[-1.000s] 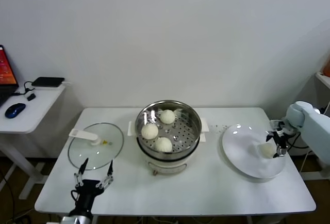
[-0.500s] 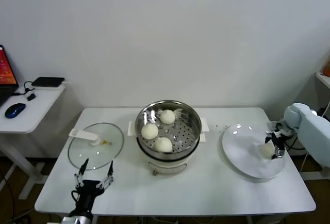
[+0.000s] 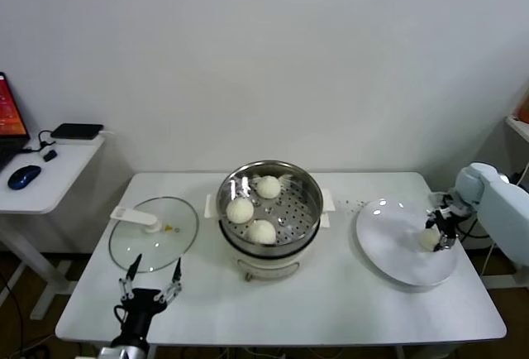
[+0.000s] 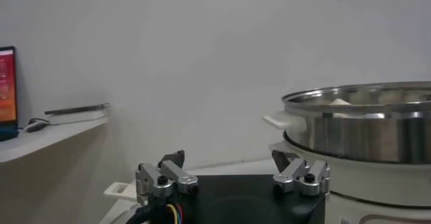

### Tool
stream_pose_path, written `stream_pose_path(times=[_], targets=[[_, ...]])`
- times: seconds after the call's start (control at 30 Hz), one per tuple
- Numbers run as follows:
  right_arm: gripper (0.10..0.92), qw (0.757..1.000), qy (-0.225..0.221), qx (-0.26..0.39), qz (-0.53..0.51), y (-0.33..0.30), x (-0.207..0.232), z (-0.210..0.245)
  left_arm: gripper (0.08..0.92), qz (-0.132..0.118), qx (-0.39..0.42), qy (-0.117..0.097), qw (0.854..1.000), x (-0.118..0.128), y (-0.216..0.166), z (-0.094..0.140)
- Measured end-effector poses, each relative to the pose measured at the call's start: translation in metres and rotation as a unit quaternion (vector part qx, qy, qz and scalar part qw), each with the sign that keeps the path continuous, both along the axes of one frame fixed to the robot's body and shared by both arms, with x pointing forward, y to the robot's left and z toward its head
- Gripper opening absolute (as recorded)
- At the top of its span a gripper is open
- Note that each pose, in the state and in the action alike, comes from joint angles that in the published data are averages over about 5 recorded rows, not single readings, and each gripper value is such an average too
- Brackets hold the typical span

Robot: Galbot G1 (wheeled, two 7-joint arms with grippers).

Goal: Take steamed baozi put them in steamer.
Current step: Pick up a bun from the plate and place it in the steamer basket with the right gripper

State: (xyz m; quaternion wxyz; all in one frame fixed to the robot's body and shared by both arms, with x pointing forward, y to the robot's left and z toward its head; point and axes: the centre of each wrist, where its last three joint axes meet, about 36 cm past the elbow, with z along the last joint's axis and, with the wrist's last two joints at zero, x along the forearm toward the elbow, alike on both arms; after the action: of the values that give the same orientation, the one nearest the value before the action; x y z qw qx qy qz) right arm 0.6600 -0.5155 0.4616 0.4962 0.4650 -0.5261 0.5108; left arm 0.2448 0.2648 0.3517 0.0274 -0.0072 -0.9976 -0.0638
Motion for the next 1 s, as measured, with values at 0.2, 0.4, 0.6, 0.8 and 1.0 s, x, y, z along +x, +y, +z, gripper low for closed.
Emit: stream_pose_path(times=[0.2,0.4,0.6,0.8,1.0], targets=[[0.664,1.0,-0.012,0.014,-0.009,0.007,0.01,0.023,0.823,0.001,-0.001,-0.003,1.0,0.001,-0.001,0.001],[0.662,0.998,-0.036,0.049,-0.019,0.033,0.03,0.065,0.823,0.002,-0.004,-0.007,1.0,0.002,-0.002,0.003],[0.662,0.994,-0.06,0.089,-0.02,0.071,0.053,0.123,0.823,0.001,-0.008,-0.011,1.0,0.002,-0.004,0.005],[0.662,0.989,-0.076,0.127,-0.011,0.115,0.066,0.183,0.823,-0.002,-0.01,-0.016,1.0,0.002,-0.005,0.008],[0.662,0.983,-0.077,0.166,0.007,0.167,0.069,0.228,0.823,-0.003,-0.01,-0.021,1.0,0.003,-0.006,0.012]])
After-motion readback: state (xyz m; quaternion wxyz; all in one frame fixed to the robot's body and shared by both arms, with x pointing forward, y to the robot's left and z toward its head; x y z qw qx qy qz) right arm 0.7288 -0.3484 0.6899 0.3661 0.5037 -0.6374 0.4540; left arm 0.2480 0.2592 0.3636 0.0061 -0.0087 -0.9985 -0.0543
